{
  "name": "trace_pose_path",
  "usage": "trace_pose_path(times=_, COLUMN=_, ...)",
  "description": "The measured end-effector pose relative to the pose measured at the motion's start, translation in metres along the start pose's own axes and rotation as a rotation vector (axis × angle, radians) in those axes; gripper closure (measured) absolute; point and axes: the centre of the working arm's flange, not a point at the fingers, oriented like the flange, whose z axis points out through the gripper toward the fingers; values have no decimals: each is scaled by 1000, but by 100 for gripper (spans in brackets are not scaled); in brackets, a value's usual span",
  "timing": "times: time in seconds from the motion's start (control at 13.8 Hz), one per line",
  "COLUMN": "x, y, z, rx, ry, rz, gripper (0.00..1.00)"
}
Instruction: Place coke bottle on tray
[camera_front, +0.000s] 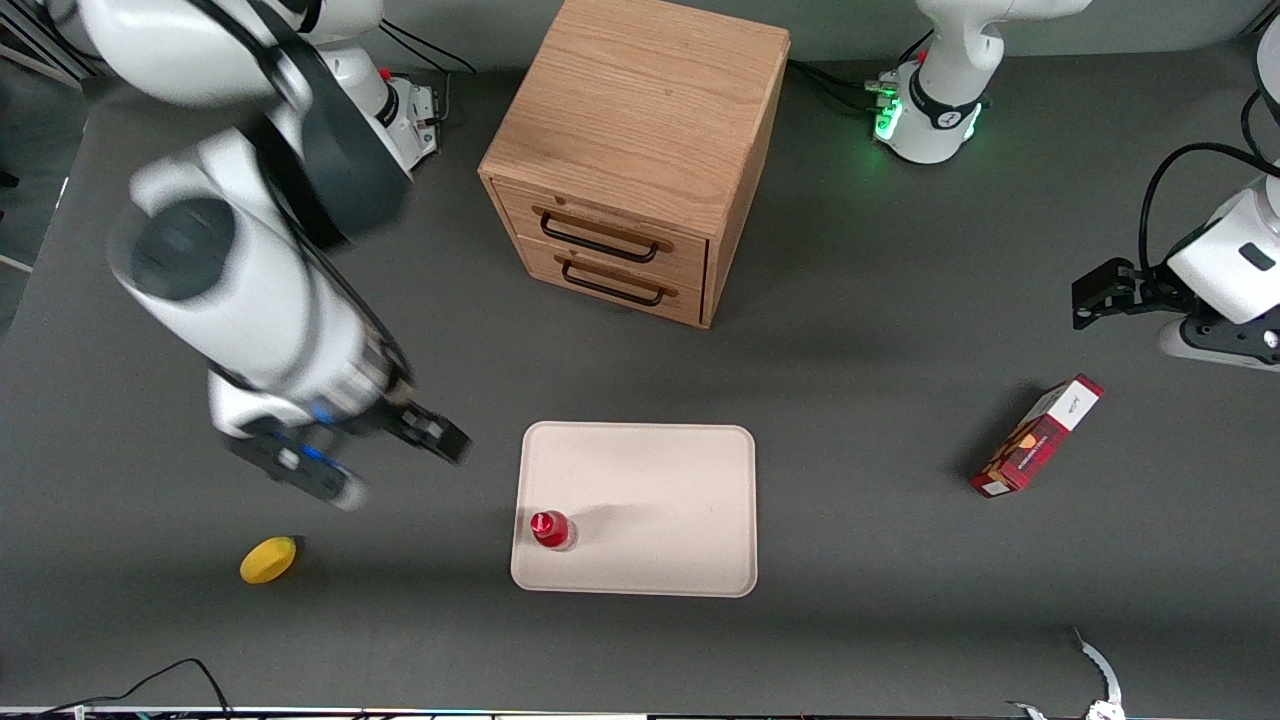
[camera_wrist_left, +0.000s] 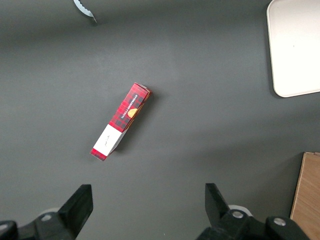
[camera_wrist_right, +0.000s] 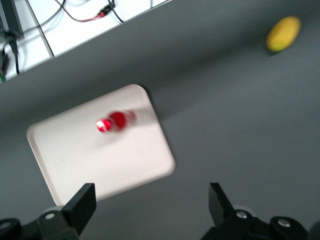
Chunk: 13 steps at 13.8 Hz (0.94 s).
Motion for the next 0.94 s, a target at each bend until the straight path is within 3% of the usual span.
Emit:
trace_pose_path(times=0.22, x=-21, y=69, z=-67, rx=-41, ry=-43, rz=-108, gripper=0)
trace_pose_path(times=0.43, x=-12, y=164, z=-74, rx=-17, ry=-117, rz=-137, gripper=0)
trace_pose_path(times=0.65, x=-13, y=249, z=-36, rx=-7, ry=-126, rz=-129, gripper=0)
trace_pose_path(times=0.94, x=-38, y=266, z=-5, rx=-11, ry=-133, rz=-117, gripper=0)
